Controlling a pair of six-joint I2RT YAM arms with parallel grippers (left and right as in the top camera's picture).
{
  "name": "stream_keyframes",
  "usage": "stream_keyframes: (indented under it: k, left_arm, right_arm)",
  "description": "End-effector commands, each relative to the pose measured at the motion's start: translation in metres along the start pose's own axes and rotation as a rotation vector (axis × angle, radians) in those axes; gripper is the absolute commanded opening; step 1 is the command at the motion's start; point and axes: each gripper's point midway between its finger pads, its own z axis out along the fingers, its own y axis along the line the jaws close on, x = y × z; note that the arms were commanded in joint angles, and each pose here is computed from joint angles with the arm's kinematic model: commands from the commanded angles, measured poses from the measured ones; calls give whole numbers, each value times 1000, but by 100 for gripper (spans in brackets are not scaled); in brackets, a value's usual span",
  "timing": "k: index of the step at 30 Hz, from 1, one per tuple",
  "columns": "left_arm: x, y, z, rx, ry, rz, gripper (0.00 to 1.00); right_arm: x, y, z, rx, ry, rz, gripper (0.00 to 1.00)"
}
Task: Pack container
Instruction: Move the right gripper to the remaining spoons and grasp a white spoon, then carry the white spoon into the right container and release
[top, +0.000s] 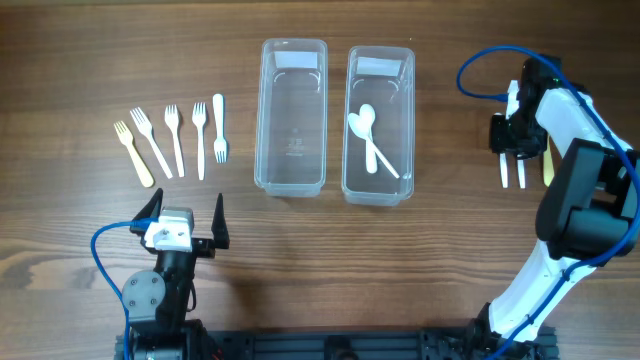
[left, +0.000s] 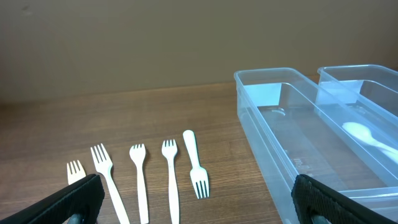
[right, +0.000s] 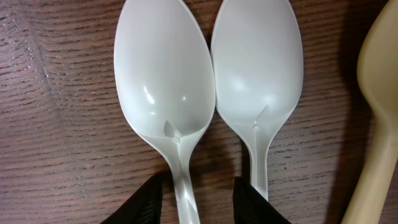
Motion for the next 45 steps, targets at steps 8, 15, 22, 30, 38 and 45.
stream_keyframes:
  k: [8, 15, 22, 30, 38, 45]
  left_arm:
    - [2, -1, 0, 1, -2, 23, 100]
    - [2, -1, 0, 1, -2, 23, 100]
    - [2, -1, 0, 1, -2, 23, 100]
    - [2, -1, 0, 1, -2, 23, 100]
    - [2, -1, 0, 1, -2, 23, 100]
    - [2, -1, 0, 1, -2, 23, 100]
  right_arm:
    - [9, 8, 15, -38, 34, 14, 21]
    - [7, 15, 13, -73, 29, 14, 4]
    - [-4, 21, 3, -101, 1, 8, 4]
    - [-58, 49, -78, -140, -213, -57, 4]
    - [-71, 127, -186, -247, -441, -221, 4]
    - [-48, 194, -231, -311, -516, -354, 4]
